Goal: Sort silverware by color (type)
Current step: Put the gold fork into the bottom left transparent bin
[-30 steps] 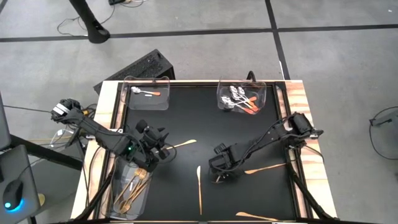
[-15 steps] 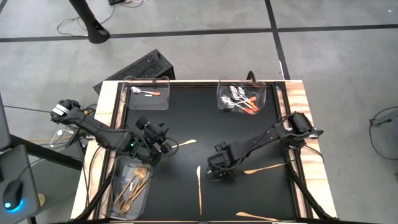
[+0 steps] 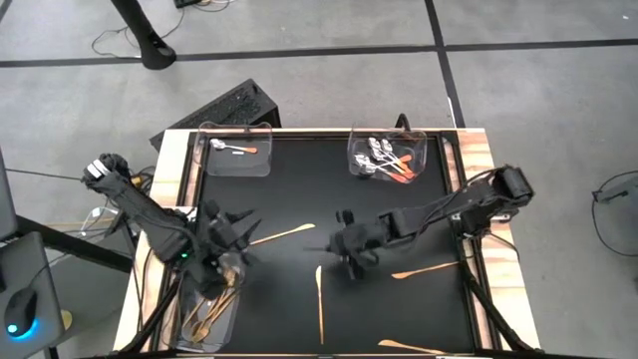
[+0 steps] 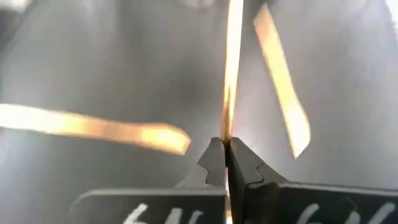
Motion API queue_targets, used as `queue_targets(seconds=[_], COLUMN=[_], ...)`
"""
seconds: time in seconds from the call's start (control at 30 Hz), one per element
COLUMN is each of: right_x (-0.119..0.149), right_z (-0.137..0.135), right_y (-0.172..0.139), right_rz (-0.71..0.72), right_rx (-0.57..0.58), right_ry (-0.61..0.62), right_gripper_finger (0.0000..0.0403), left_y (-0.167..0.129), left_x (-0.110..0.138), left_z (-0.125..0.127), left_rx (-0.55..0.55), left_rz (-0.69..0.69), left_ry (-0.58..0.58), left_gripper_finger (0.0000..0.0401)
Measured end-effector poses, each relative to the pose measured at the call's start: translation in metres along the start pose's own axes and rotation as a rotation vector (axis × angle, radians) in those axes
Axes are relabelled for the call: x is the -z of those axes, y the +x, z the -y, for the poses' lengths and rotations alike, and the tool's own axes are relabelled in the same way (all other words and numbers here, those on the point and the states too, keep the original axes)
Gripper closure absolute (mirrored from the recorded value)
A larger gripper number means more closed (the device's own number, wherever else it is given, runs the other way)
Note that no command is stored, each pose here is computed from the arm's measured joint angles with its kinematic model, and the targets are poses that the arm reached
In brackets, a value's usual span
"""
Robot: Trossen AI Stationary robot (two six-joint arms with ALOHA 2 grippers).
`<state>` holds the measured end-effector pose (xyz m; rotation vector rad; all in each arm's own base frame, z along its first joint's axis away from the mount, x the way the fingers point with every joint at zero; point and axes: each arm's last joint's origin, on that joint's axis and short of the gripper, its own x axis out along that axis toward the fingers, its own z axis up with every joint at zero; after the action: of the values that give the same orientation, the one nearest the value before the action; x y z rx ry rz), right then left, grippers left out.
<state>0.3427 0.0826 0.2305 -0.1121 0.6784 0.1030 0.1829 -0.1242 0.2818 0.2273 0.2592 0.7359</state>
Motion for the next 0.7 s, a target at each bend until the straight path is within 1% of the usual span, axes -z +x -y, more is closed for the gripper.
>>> queue_targets(seconds=[0.03,0.1,0.17,0.27,0.3,0.37,0.47,0.6,0.67,0.7], right_x=[-0.004,-0.004,-0.007,-0.010,-0.009,-0.011,-0.009,-0.009,-0.011,-0.011], right_z=[0.004,0.011,0.017,0.023,0.024,0.026,0.026,0.025,0.025,0.025], right_y=[-0.003,-0.005,-0.004,0.001,0.003,0.010,0.022,0.036,0.040,0.043], right_rz=[0.078,0.190,0.324,0.509,0.556,0.634,0.692,0.687,0.699,0.697], right_rx=[0.007,0.019,-0.001,-0.035,-0.044,-0.053,-0.052,-0.055,-0.052,-0.051], right_ry=[0.017,0.042,0.055,0.065,0.060,0.051,0.048,0.044,0.045,0.045], right_gripper_finger=[0.0396,0.0396,0.0396,0.0396,0.0396,0.0396,0.0396,0.0396,0.0396,0.0396], left_y=[-0.004,-0.009,-0.011,-0.003,0.001,0.011,0.021,0.034,0.038,0.039], left_x=[-0.003,-0.005,-0.004,0.004,0.006,0.007,0.003,-0.005,-0.010,-0.013], left_z=[-0.001,-0.002,-0.001,0.002,0.005,0.010,0.016,0.018,0.019,0.021], left_rx=[0.008,0.029,0.049,0.113,0.135,0.151,0.149,0.129,0.150,0.184], left_rz=[0.016,0.025,0.015,-0.091,-0.131,-0.166,-0.159,-0.131,-0.114,-0.113], left_ry=[-0.003,-0.002,-0.007,-0.011,-0.017,-0.048,-0.094,-0.104,-0.100,-0.091], left_gripper_finger=[0.0286,0.0286,0.0287,0.0290,0.0292,0.0297,0.0300,0.0288,0.0274,0.0265])
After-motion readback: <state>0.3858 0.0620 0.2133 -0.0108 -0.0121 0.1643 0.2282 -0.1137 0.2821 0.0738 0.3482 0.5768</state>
